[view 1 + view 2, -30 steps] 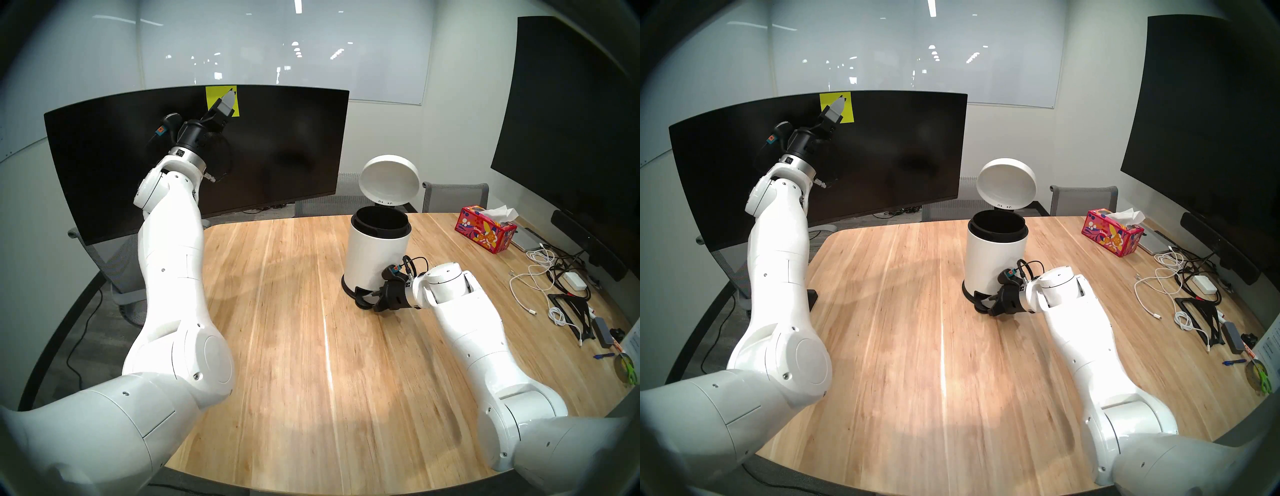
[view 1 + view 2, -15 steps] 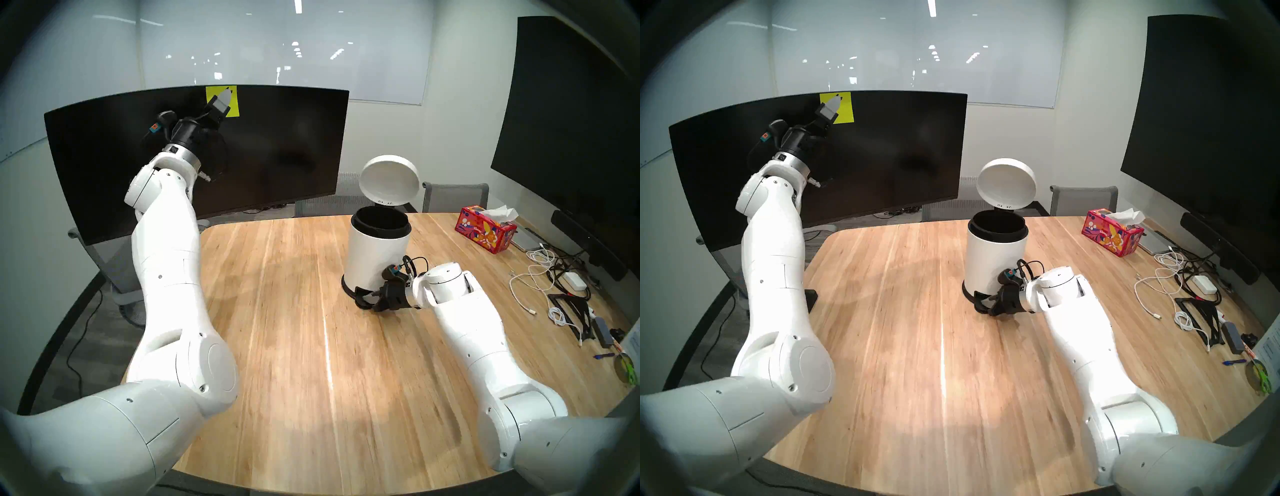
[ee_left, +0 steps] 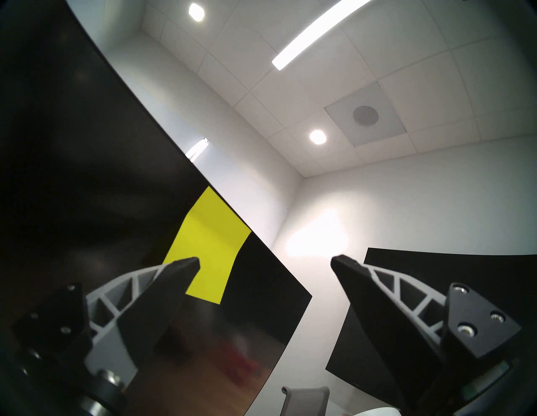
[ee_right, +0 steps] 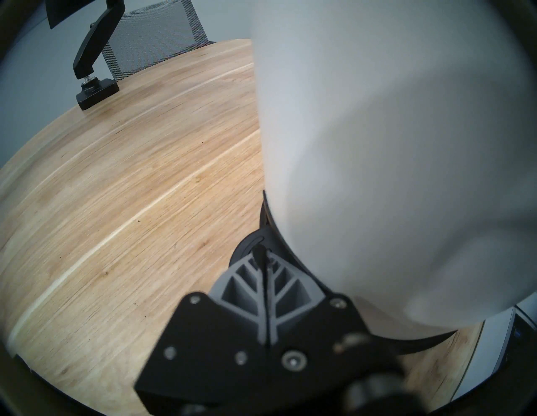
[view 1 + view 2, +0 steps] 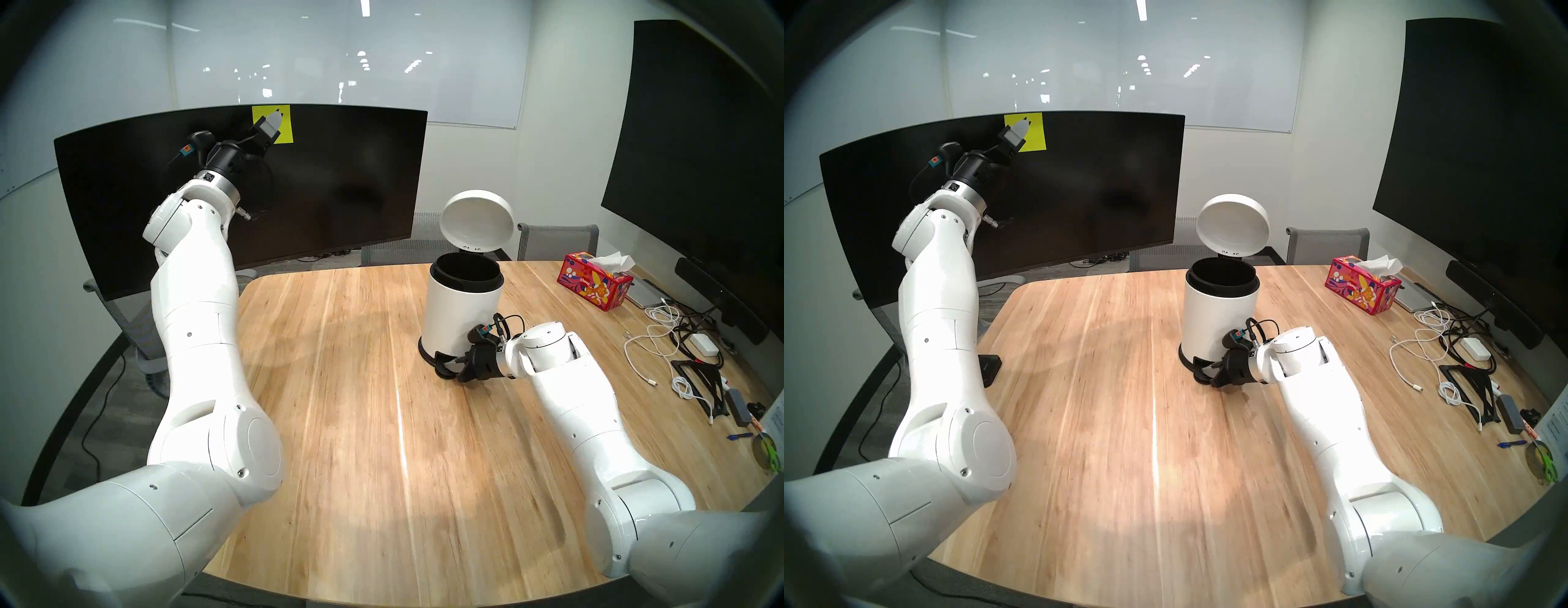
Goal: Peel the sticky note off the monitor, open the trash can lid and drop the sticker into the trash can
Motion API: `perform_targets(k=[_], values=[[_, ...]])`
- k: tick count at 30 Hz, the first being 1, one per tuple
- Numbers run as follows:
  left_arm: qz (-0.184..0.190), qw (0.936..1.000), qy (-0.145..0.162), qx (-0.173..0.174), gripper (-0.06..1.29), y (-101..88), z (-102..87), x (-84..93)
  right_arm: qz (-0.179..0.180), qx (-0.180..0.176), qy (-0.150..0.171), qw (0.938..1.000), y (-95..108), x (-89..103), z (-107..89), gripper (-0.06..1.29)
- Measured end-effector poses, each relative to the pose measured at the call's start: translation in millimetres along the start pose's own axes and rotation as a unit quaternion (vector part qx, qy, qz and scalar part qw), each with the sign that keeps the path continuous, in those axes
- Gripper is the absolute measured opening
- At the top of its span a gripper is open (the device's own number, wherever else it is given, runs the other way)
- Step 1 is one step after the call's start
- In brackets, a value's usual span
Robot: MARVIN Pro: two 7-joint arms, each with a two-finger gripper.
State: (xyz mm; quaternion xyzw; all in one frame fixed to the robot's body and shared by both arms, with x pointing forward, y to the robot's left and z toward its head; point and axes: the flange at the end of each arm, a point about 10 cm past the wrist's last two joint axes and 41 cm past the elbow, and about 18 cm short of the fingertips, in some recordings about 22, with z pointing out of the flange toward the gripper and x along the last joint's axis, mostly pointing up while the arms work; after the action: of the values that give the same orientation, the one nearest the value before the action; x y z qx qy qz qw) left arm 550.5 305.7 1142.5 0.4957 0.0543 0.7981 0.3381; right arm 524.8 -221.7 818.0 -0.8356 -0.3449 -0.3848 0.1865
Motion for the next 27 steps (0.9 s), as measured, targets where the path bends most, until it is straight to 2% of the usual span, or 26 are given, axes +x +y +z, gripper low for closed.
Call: perform_targets(k=[9,18,27], values=[[0.017,0.9997,-0.015,0.012,1.24,0.9,2.7,5.2,0.0,0.0,0.0,1.0,0,0.0,0.0,-0.02],[0.041,0.9986,-0.03,0.018,1.24,12.8,4.0,14.8,0.0,0.0,0.0,1.0,0,0.0,0.0,-0.02],[0.051,0.9972,-0.045,0.032,1.24,13.7,3.6,15.4,0.0,0.0,0.0,1.0,0,0.0,0.0,-0.02]])
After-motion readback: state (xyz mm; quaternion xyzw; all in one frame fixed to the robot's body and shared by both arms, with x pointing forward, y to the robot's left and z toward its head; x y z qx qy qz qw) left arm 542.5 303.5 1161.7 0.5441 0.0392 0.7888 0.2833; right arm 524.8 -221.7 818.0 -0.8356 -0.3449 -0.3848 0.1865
